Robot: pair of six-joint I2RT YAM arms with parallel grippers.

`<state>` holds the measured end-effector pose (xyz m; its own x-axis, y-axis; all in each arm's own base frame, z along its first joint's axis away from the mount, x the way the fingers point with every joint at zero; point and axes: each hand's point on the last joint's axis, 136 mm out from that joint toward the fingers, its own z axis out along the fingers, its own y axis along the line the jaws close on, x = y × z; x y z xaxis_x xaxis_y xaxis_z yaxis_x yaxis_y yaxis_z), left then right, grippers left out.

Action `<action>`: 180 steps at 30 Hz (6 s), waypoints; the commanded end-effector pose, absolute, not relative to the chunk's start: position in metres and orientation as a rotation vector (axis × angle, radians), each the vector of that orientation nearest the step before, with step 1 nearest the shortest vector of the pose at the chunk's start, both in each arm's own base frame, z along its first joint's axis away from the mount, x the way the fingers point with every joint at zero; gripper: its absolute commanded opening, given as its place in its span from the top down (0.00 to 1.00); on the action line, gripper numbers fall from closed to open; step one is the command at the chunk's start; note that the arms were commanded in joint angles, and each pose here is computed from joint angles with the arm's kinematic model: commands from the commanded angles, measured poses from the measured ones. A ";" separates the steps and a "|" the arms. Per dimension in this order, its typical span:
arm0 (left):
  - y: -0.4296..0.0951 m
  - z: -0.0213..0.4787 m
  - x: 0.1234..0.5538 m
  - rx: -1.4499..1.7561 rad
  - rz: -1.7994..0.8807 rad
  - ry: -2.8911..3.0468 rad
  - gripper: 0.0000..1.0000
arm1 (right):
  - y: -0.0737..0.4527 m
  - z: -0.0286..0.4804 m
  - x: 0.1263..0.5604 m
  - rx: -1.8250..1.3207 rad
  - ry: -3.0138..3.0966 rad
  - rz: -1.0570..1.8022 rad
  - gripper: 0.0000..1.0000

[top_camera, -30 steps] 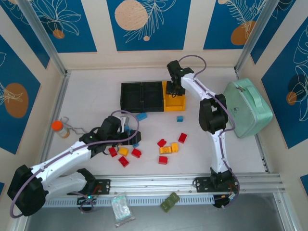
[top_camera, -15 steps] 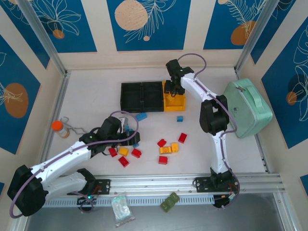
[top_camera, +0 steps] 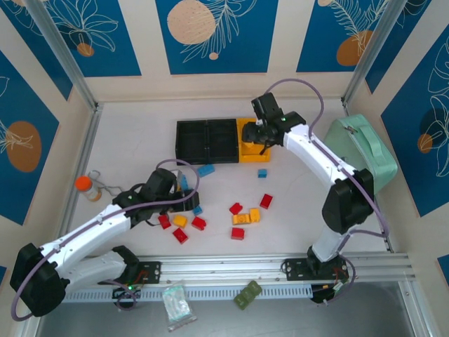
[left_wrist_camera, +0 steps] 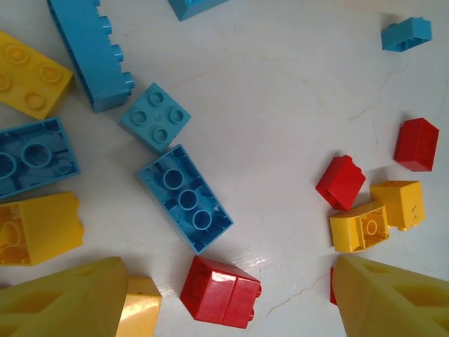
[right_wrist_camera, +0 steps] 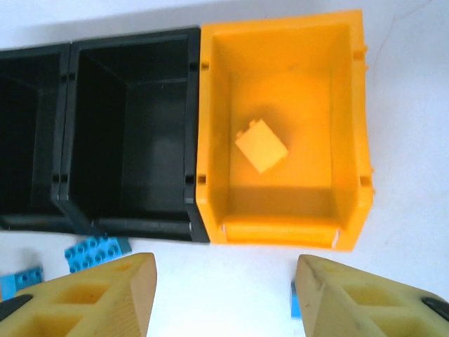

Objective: Sort the legos into containers by color
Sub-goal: Pick up the lego from the center of the table, then place the lego in the container, then pick up the lego from the middle-left of the table.

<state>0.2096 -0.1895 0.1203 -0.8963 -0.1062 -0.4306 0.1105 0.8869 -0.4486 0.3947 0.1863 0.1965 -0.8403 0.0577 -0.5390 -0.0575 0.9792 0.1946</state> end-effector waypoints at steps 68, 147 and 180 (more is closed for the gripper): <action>-0.274 0.133 0.310 0.086 -0.331 2.727 0.81 | 0.204 0.173 0.184 -0.138 2.474 0.880 0.46; -0.239 0.139 0.250 0.546 -0.548 2.738 0.39 | 0.220 0.161 0.142 -0.369 2.473 1.033 0.36; -0.230 0.029 0.166 0.720 -0.240 3.018 0.38 | 0.233 0.132 0.115 -0.501 2.526 1.005 0.32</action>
